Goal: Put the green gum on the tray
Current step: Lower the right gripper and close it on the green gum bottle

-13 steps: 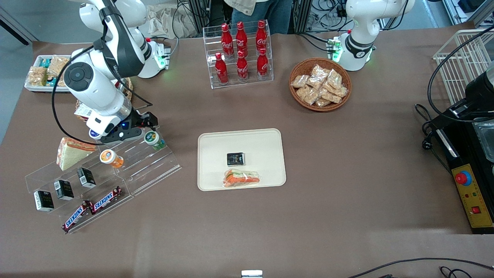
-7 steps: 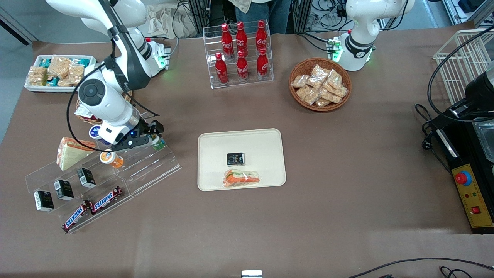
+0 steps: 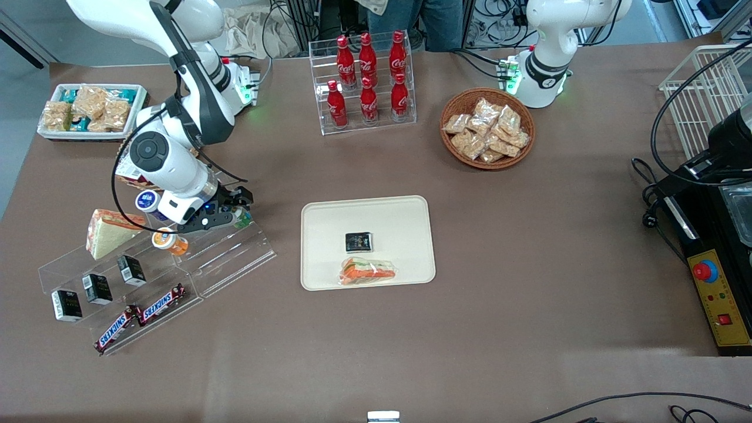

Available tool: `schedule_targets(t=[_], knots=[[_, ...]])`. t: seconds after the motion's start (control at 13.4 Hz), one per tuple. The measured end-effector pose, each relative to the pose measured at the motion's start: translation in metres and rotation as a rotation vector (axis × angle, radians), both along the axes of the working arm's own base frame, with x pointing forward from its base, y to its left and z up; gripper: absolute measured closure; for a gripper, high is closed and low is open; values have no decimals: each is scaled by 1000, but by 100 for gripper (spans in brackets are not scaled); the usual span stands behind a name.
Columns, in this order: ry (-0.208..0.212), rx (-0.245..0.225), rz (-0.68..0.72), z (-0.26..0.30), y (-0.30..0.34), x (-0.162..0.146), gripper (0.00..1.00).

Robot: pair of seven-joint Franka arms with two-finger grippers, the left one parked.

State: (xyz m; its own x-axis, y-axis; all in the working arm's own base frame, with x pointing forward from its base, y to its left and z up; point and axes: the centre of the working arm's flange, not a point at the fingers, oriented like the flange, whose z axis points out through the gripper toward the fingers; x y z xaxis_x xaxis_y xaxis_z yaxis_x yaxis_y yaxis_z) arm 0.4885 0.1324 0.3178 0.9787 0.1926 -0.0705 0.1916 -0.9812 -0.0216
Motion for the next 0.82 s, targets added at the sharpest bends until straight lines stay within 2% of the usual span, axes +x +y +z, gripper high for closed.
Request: schedule_targets(t=[0.07,0.15,0.37,0.82], knots=[[4,0,1,-3,0,-1,3],[7,-1,1,-5,0,-1,10],[10,-2,2,-7,0,-2,42],[4,-3,5,0,0,-1,41]])
